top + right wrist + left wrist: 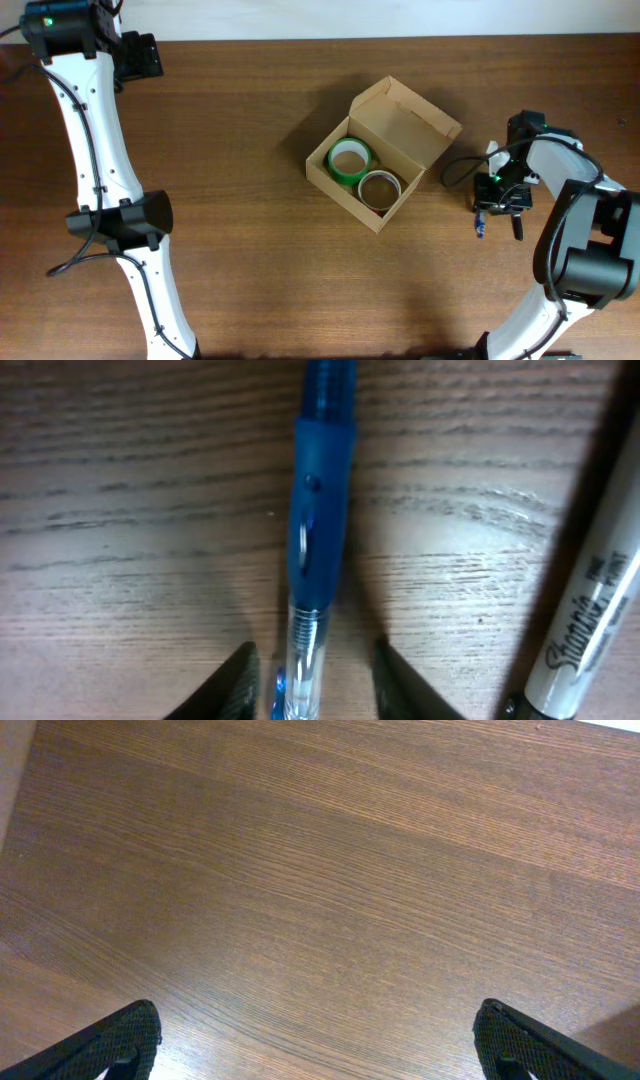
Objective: Pack container
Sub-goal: 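Grasp the blue pen with the right gripper and lift it, then carry the blue pen into the box and lower it beside the cutter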
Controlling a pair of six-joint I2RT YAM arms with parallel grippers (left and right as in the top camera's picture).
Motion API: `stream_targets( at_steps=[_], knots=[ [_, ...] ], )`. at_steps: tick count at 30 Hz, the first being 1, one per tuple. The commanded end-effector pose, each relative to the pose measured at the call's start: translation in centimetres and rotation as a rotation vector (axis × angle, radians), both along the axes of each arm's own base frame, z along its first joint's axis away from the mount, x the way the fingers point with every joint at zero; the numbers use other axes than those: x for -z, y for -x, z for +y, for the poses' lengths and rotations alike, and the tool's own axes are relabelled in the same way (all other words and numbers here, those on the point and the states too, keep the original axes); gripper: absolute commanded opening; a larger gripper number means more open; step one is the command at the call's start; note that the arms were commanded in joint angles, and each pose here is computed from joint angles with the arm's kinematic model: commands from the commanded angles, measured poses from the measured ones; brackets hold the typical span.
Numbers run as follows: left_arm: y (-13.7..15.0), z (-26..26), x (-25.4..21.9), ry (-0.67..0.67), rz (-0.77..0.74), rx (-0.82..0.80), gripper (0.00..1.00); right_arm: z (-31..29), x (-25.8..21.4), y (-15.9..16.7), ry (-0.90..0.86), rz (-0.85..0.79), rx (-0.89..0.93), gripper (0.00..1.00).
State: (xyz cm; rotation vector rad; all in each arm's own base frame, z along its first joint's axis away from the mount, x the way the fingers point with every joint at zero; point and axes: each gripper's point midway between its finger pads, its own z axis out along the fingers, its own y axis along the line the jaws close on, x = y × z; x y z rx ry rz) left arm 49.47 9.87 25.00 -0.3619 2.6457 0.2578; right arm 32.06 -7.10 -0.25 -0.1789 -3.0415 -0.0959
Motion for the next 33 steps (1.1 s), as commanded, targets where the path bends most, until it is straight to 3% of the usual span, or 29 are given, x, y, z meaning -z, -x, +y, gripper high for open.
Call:
stream_targets(
  at_steps=[1,3,12,17,24,29,33],
  knots=[
    [0.1,-0.1,-0.3,0.003,-0.004,0.007,1.0,0.6,1.4,0.4,-0.019,0.035,0.026,0.26],
    [0.1,-0.1,-0.3,0.003,-0.004,0.006,1.0,0.6,1.4,0.3,-0.016,0.035,0.06,0.04],
    [0.1,-0.1,-0.3,0.003,-0.004,0.007,1.0,2.1,-0.7,-1.8,-0.113,-0.061,0.082,0.04],
    [0.1,-0.1,-0.3,0.003,-0.004,0.006,1.0,2.1,-8.3,-5.0,-0.116,-0.263,0.073,0.04],
    [0.1,-0.1,-0.3,0.003,-0.004,0.006,1.0,2.5,-20.0,-6.5,-0.073,-0.502,0.026,0.04],
    [0.1,-0.1,-0.3,0.003,-0.004,0.006,1.0,8.4,-25.4,-6.0,-0.098,-0.597,-0.259,0.04],
    [0.1,-0.1,-0.3,0.003,-0.004,0.006,1.0,14.2,-25.9,-5.0,-0.113,-0.585,-0.431,0.04]
  ],
)
